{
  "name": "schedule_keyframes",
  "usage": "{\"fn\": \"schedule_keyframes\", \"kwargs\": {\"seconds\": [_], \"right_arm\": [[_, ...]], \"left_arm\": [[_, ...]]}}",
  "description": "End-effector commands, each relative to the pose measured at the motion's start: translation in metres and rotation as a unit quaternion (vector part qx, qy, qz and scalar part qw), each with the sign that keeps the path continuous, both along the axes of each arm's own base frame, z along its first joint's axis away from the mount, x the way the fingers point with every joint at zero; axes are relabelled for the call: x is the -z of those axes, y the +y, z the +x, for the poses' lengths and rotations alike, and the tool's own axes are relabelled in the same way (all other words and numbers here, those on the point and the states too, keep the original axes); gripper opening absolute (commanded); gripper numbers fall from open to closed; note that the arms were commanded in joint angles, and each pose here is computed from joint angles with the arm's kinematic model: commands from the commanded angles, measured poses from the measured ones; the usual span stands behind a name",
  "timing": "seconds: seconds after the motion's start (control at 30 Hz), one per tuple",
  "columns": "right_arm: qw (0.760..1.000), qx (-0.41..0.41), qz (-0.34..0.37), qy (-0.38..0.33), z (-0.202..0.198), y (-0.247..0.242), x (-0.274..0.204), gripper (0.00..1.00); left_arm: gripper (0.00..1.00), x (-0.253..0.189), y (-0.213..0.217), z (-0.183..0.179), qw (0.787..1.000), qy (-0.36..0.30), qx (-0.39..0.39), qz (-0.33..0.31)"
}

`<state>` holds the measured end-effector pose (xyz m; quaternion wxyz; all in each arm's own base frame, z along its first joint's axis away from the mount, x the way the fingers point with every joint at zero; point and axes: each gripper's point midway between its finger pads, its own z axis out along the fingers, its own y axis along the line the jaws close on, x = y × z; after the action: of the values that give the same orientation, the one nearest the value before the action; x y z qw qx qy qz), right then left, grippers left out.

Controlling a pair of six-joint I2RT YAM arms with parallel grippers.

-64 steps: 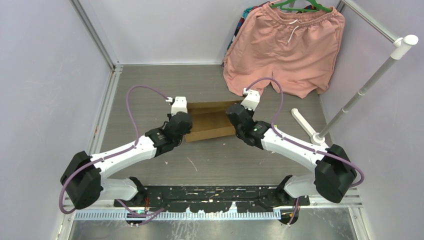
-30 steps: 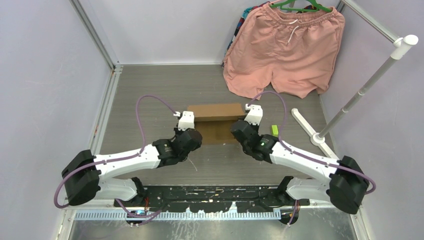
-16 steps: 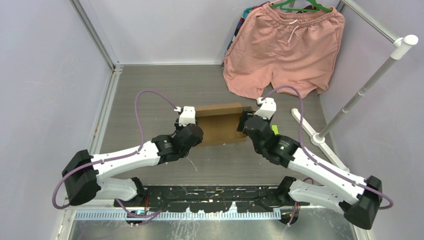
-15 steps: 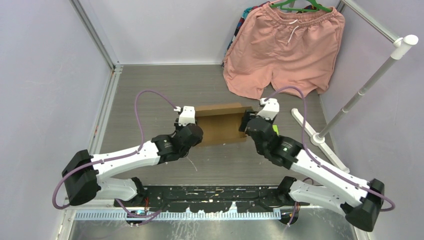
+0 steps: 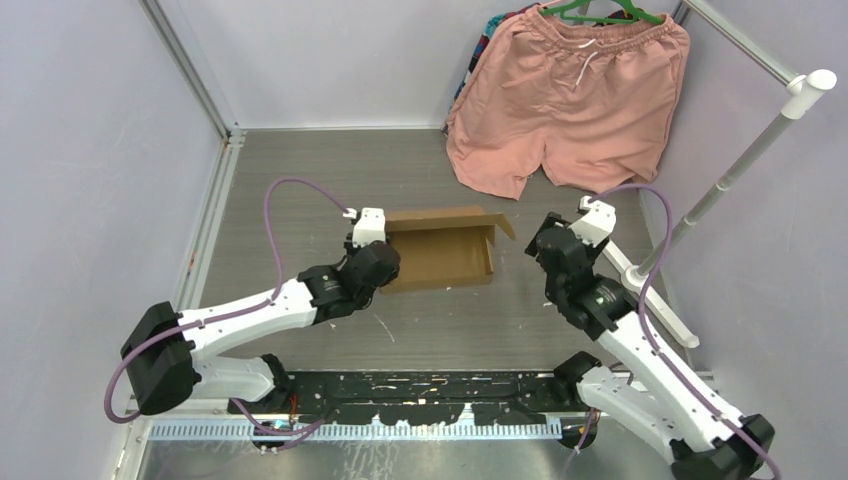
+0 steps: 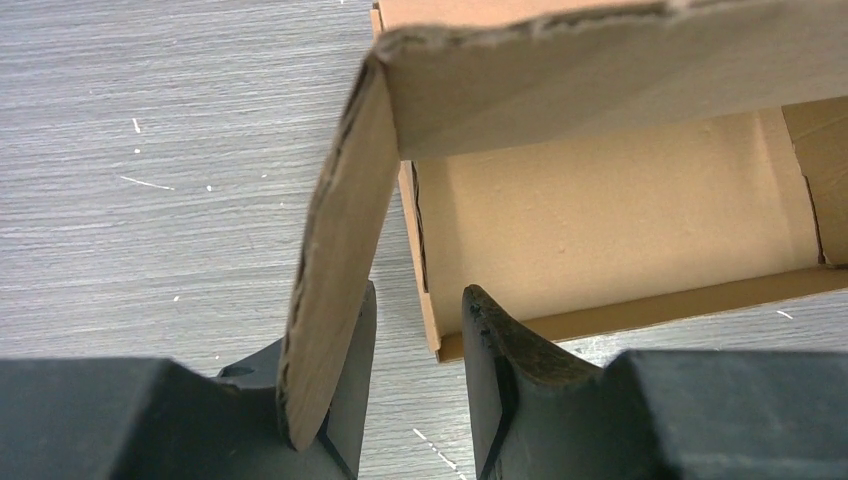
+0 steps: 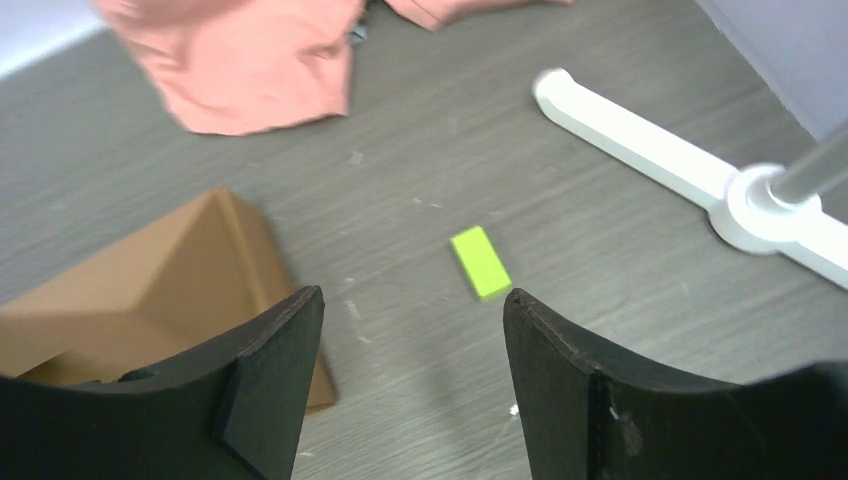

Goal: Fold the paper box

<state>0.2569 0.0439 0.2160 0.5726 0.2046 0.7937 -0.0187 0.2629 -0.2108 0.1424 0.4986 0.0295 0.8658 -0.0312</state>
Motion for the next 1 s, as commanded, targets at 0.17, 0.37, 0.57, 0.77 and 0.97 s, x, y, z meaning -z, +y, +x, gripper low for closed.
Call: {"fn": "schedule_keyframes", "kwargs": {"seconds": [0.17,0.37,0.57,0.77,0.97], "right_arm": [[0.990,-0.004,0.053,0.132,0.017,-0.014,0.076,0.72],[0.982,-0.022,0.067,0.175,0.026,-0.024,0.106,0.68],[0.974,-0.025,0.067,0.213,0.037,-0.032,0.121,0.67],[0.965,-0.022,0.074,0.249,0.048,-0.031,0.136,0.67],[0.964,-0.009,0.065,0.256,0.056,-0.038,0.143,0.67]], "left_arm": [[0.38,-0.025,-0.009,0.008,0.999,-0.024,0.004,-0.031],[0.39,-0.025,-0.007,0.010,0.999,-0.023,0.006,-0.039],[0.39,-0.024,-0.006,0.014,0.999,-0.018,0.007,-0.045],[0.39,-0.027,-0.005,0.017,0.998,-0.020,0.007,-0.051],[0.40,-0.030,-0.002,0.019,0.998,-0.022,0.006,-0.054]]}}
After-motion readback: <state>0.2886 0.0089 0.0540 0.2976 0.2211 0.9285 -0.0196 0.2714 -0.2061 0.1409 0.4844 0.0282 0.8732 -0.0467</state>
